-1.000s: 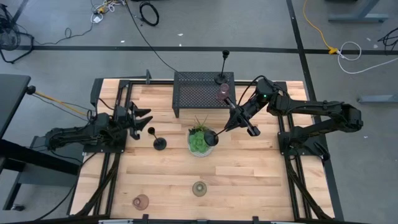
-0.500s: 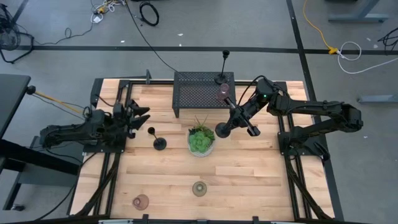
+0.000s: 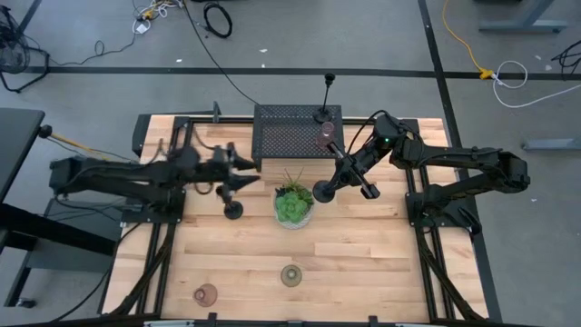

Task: Pick & Place candle stick holders
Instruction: Put the bottom black candle holder on the shelf

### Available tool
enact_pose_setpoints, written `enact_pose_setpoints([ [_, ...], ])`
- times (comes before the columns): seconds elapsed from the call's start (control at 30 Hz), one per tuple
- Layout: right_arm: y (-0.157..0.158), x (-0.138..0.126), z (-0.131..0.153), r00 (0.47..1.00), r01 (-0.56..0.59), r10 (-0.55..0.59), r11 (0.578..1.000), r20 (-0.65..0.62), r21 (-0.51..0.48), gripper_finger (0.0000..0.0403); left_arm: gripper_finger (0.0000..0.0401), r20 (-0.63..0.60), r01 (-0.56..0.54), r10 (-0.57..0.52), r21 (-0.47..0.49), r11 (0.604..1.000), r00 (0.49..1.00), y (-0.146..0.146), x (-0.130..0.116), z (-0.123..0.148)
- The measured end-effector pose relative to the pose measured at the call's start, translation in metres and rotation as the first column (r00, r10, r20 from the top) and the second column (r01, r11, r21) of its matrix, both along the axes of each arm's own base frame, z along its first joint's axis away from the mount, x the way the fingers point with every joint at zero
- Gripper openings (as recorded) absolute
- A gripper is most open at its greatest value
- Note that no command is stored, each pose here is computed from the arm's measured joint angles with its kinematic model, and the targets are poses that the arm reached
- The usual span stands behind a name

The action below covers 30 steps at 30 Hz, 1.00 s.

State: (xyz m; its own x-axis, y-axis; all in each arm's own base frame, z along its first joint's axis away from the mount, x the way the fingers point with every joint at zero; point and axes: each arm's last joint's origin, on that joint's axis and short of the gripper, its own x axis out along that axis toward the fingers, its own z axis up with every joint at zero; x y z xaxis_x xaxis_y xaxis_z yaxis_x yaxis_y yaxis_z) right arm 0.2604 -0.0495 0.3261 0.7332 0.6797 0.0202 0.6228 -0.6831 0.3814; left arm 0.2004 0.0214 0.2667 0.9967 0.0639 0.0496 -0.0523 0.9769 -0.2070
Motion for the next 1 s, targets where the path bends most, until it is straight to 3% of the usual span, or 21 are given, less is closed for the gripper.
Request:
enact_pose_setpoints([
  [0.4, 0.000, 0.000, 0.000, 1.000, 0.000, 0.000, 1.000, 0.000, 0.000, 0.0043, 0.0190, -0.032, 0.155, -0.153, 0.075, 0.985, 0.988, 0.005, 0.096, 0.014],
  [0.57, 0.000, 0.000, 0.000, 1.000, 0.000, 0.000, 1.000, 0.000, 0.000, 0.0043, 0.0190, -0.045, 0.180, -0.176, 0.148, 0.972, 0.983, 0.001, 0.132, 0.017],
  [0.8, 0.000, 0.000, 0.000, 1.000, 0.000, 0.000, 1.000, -0.002, 0.001, 0.0043, 0.0190, -0.041, 0.189, -0.185, 0.155, 0.970, 0.982, 0.004, 0.165, 0.020],
  [1.0, 0.000, 0.000, 0.000, 1.000, 0.000, 0.000, 1.000, -0.002, 0.001, 0.0043, 0.0190, -0.032, 0.218, -0.216, 0.157, 0.963, 0.976, 0.002, 0.178, 0.022],
])
